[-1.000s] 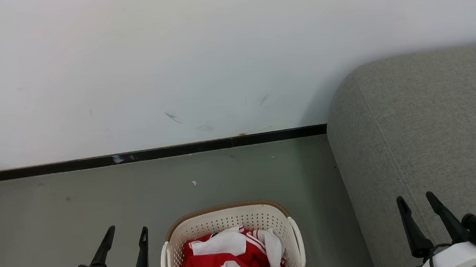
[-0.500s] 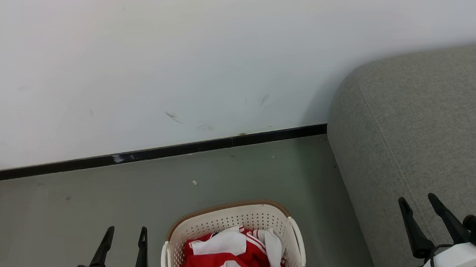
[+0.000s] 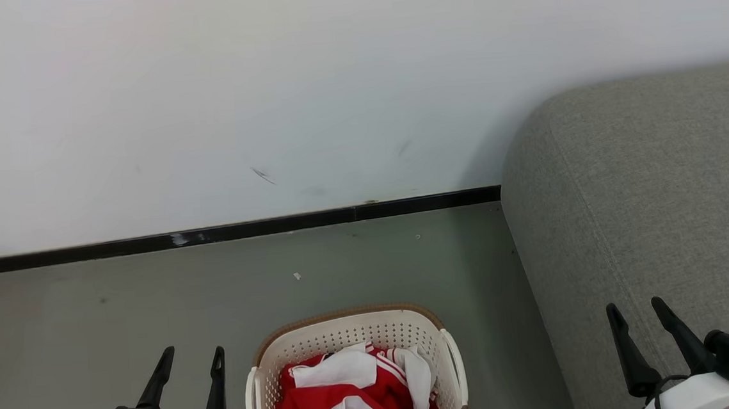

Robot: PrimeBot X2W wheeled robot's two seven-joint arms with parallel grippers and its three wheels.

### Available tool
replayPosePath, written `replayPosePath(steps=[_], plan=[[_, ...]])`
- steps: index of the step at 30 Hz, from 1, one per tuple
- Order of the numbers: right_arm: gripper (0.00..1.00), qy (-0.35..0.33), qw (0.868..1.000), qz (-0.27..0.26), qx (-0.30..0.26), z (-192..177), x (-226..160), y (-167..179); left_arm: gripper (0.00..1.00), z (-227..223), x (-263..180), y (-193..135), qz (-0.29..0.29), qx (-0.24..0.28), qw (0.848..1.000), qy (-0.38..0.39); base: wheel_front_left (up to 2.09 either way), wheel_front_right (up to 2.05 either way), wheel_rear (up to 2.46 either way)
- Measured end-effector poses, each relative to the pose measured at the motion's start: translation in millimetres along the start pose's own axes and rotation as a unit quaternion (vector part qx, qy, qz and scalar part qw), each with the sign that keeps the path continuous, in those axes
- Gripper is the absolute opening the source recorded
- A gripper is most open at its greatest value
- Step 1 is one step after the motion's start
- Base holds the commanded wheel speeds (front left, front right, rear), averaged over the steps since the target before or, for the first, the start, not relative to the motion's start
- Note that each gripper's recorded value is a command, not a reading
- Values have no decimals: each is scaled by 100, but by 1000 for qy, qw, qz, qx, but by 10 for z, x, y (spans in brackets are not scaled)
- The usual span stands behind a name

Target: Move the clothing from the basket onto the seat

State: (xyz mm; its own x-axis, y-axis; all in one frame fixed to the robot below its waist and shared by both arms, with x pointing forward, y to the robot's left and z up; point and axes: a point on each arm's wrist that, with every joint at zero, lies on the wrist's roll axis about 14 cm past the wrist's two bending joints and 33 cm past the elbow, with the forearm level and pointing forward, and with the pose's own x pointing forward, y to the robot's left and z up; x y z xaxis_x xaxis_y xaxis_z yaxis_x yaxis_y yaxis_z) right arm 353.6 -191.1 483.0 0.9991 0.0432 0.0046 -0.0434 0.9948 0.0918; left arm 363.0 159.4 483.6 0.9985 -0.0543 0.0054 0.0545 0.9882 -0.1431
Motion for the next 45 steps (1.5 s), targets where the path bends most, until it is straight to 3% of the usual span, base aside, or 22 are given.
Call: replayPosePath(steps=[29, 45], plan=[[100, 28, 1000, 6, -5, -180, 85, 34, 100, -424, 103, -213, -33, -6, 997, 64, 0, 0, 0], [100, 42, 999, 29, -3, -318, 401, 166, 100, -651, 367, -399, -63, -12, 994, 90, 0, 0, 0]])
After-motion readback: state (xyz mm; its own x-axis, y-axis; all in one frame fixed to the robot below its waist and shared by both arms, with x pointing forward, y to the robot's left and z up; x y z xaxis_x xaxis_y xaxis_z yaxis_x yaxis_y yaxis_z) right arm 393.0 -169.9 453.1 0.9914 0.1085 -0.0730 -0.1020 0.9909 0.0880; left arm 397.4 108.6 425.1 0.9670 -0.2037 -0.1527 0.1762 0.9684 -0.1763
